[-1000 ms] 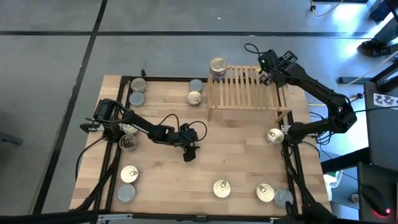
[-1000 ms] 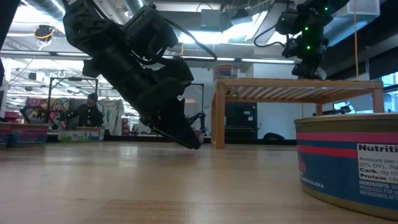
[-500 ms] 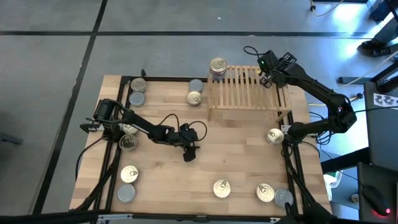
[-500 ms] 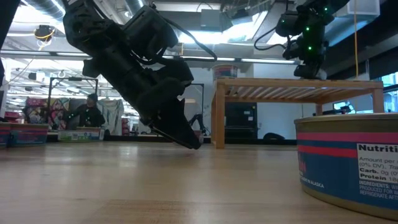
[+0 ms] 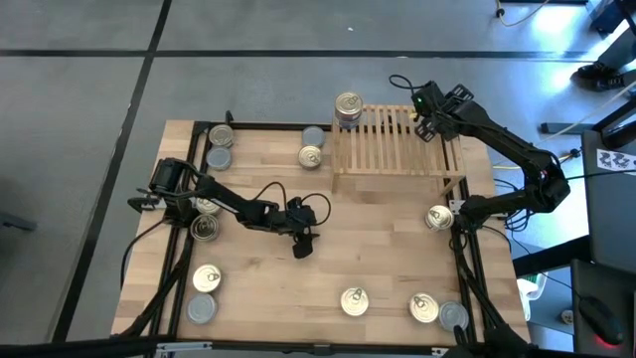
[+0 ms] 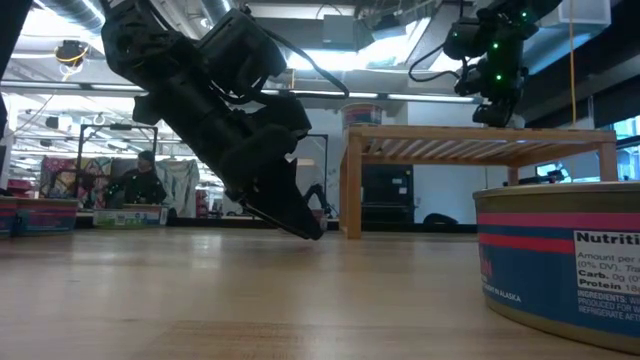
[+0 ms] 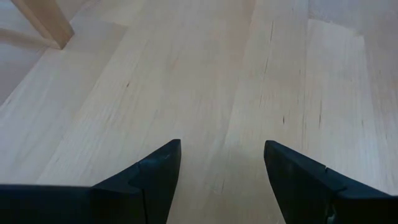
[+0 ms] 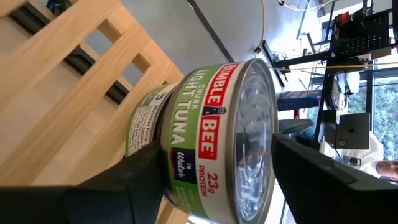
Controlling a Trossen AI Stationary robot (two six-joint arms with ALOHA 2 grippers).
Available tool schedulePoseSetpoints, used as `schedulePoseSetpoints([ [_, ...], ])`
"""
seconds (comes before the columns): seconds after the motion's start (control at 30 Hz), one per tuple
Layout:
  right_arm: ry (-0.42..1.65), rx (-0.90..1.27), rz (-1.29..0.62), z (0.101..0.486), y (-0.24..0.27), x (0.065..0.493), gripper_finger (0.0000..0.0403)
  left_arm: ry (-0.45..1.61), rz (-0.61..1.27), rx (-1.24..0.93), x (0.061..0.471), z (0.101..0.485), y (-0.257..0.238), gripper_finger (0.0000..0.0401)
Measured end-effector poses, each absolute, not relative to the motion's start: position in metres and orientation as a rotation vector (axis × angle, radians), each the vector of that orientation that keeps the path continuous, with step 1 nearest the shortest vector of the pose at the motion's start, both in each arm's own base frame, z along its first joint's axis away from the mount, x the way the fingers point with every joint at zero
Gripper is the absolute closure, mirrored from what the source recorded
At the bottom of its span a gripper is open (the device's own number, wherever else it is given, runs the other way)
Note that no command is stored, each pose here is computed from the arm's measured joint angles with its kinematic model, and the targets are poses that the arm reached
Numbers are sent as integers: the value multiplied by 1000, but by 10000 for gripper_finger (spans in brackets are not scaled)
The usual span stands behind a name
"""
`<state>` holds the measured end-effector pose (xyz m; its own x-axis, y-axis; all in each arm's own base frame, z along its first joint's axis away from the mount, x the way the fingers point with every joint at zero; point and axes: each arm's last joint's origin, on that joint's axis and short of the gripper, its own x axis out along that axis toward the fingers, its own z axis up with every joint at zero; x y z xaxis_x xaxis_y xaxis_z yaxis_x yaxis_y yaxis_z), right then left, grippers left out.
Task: Stack canned seafood by type on shelf
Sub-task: Stack the green tuna can on top of the green tuna can on the shelf
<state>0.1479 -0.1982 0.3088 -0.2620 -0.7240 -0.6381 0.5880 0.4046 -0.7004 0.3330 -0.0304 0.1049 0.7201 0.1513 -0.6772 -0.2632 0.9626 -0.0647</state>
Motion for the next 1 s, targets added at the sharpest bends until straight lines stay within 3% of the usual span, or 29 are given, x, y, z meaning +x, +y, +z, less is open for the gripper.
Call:
schedulePoseSetpoints([
  [0.5, 1392, -184, -1198, 309, -197, 148, 132, 735, 223, -141, 333, 105, -30, 172],
  [1.0, 1499, -391, -1087, 309, -182, 163, 132, 735, 220, -133, 333, 105, -30, 172],
])
